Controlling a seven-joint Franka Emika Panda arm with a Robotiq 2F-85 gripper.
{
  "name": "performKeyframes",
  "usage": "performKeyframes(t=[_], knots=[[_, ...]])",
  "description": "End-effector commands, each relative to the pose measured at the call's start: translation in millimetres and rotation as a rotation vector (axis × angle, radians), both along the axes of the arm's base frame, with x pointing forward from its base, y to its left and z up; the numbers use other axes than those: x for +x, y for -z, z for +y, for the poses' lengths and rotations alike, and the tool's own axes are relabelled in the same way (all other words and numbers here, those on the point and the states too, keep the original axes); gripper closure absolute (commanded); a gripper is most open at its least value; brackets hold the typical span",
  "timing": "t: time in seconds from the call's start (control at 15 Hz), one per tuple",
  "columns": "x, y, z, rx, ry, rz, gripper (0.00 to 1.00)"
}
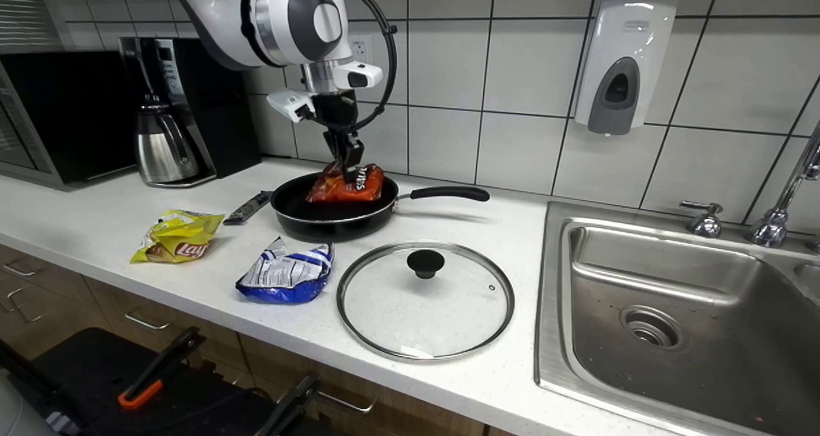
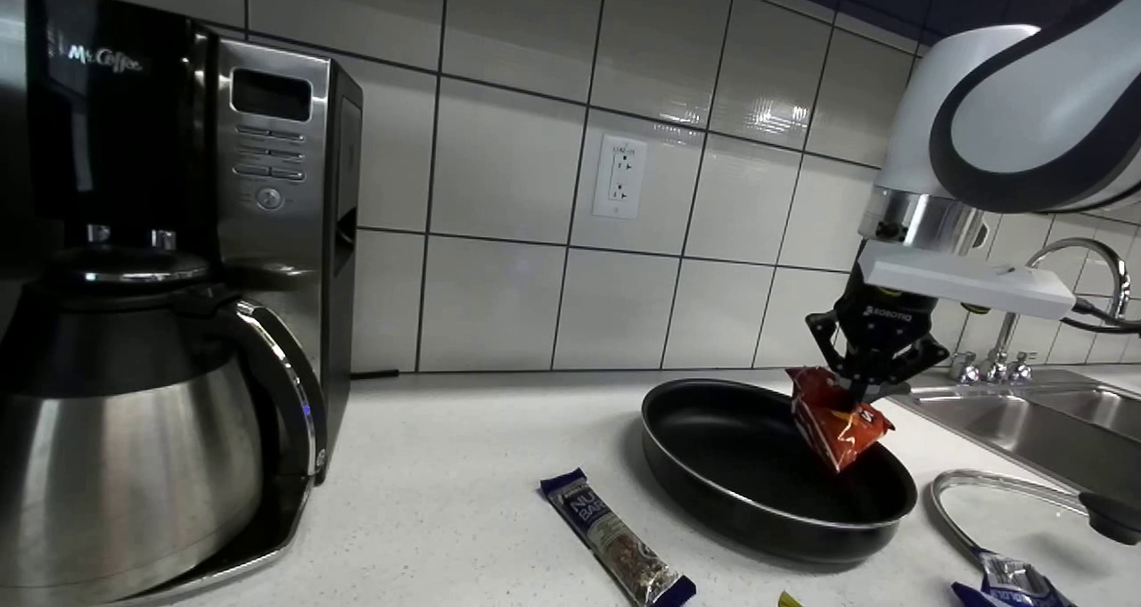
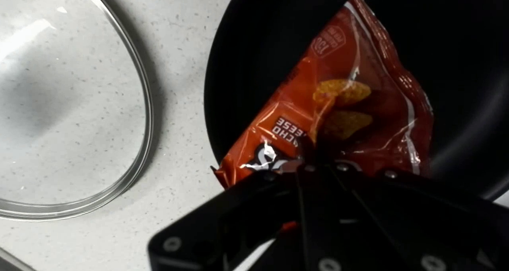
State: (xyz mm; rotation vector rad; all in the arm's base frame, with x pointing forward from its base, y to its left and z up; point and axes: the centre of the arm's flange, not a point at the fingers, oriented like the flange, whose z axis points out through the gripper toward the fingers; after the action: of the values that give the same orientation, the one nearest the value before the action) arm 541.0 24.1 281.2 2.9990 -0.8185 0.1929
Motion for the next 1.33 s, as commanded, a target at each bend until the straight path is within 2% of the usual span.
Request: performKeyframes(t=[0.0,0.8,1.27], knots=[[0.5,9.5,12.9,0.007,-0.055,0.042,1.0],[-0.6,45.0,8.6,-0.006,-0.081,0.118,1.0],[-7.8,51.8,-3.1,-0.029,-0.075,0.159,1.0]])
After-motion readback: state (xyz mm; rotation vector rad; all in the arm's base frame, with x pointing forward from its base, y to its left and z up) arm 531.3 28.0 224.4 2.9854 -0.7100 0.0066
